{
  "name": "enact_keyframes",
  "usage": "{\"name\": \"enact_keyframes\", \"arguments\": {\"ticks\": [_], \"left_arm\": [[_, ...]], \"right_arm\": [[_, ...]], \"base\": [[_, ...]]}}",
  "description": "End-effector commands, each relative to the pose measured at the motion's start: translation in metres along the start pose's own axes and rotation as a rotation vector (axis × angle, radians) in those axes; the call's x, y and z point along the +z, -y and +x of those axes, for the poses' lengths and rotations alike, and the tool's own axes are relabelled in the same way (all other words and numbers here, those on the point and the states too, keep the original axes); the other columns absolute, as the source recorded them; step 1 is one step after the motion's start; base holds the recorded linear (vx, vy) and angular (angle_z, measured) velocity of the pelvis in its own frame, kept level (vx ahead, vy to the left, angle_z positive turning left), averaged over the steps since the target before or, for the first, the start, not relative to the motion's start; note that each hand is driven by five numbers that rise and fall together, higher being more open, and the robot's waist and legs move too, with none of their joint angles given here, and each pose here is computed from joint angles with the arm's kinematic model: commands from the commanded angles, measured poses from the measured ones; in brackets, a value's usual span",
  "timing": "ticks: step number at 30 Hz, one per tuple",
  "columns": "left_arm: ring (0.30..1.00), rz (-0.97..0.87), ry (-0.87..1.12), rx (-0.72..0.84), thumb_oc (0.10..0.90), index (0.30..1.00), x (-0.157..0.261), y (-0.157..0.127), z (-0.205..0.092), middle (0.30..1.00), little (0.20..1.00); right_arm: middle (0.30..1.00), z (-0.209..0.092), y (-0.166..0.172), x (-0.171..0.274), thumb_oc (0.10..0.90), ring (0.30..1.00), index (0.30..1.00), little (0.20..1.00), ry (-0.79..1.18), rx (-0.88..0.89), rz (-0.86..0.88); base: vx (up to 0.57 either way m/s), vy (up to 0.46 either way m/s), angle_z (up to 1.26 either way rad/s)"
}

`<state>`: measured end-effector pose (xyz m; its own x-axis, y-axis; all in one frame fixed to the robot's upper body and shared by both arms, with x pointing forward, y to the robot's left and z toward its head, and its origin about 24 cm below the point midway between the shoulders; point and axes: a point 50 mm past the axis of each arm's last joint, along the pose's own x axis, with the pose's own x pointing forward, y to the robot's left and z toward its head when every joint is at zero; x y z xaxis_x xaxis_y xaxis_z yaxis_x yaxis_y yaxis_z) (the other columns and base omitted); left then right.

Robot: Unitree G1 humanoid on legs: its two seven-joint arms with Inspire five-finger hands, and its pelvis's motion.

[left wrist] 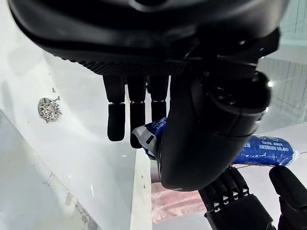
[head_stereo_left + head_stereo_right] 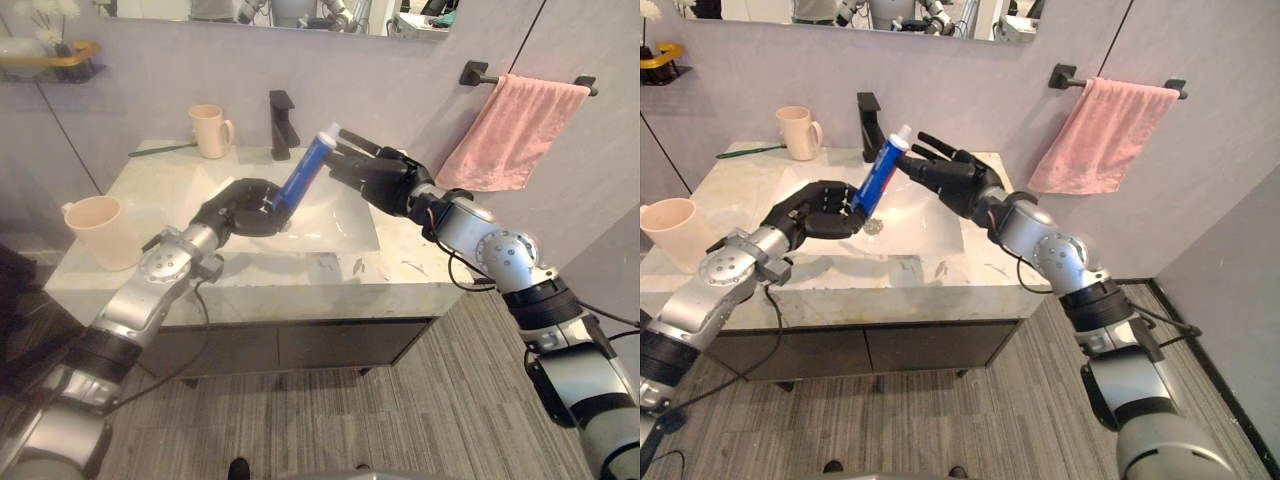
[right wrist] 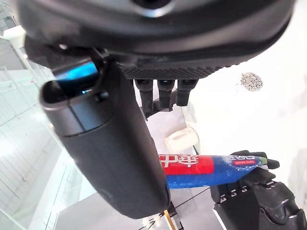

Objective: Organize the bathroom.

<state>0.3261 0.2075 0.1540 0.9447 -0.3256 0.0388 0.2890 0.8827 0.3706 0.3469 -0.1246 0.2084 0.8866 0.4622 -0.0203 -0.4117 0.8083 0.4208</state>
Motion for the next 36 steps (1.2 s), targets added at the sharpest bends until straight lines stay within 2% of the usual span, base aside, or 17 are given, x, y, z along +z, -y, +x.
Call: {"name": "enact_keyframes", "arguments": {"ticks": [1,26,27,30,34,35,36], "left_arm": [[0.3,0.031,0.341,0.054,0.4,0.3,0.076,-0.012,0.022,0.3,0.3],[0.3,0.037,0.3,0.022,0.4,0.3,0.071,-0.008,0.025,0.3,0.3],[0.3,0.038,0.297,0.019,0.4,0.3,0.07,-0.008,0.025,0.3,0.3],[0.3,0.042,0.293,0.013,0.4,0.3,0.07,-0.007,0.026,0.3,0.3],[0.3,0.042,0.288,0.004,0.4,0.3,0.069,-0.006,0.027,0.3,0.3],[0.3,0.044,0.285,-0.001,0.4,0.3,0.068,-0.006,0.027,0.3,0.3],[0.3,0.044,0.282,-0.005,0.4,0.3,0.068,-0.005,0.027,0.3,0.3]], "right_arm": [[0.9,-0.002,-0.014,0.037,0.8,0.9,0.9,0.9,0.14,0.097,-0.031],[0.9,0.002,-0.019,0.046,0.8,0.9,0.9,0.9,0.172,0.096,-0.05],[0.867,0.002,-0.019,0.046,0.778,0.867,0.867,0.867,0.173,0.096,-0.049],[0.836,0.003,-0.02,0.047,0.758,0.836,0.836,0.836,0.174,0.097,-0.046],[0.7,0.004,-0.02,0.046,0.667,0.7,0.7,0.7,0.175,0.103,-0.041],[0.625,0.004,-0.02,0.046,0.616,0.625,0.625,0.625,0.176,0.105,-0.04],[0.596,0.004,-0.02,0.046,0.598,0.596,0.596,0.596,0.177,0.105,-0.038]], "base": [[0.0,0.0,0.0],[0.0,0.0,0.0],[0.0,0.0,0.0],[0.0,0.0,0.0],[0.0,0.0,0.0],[0.0,0.0,0.0],[0.0,0.0,0.0]]}}
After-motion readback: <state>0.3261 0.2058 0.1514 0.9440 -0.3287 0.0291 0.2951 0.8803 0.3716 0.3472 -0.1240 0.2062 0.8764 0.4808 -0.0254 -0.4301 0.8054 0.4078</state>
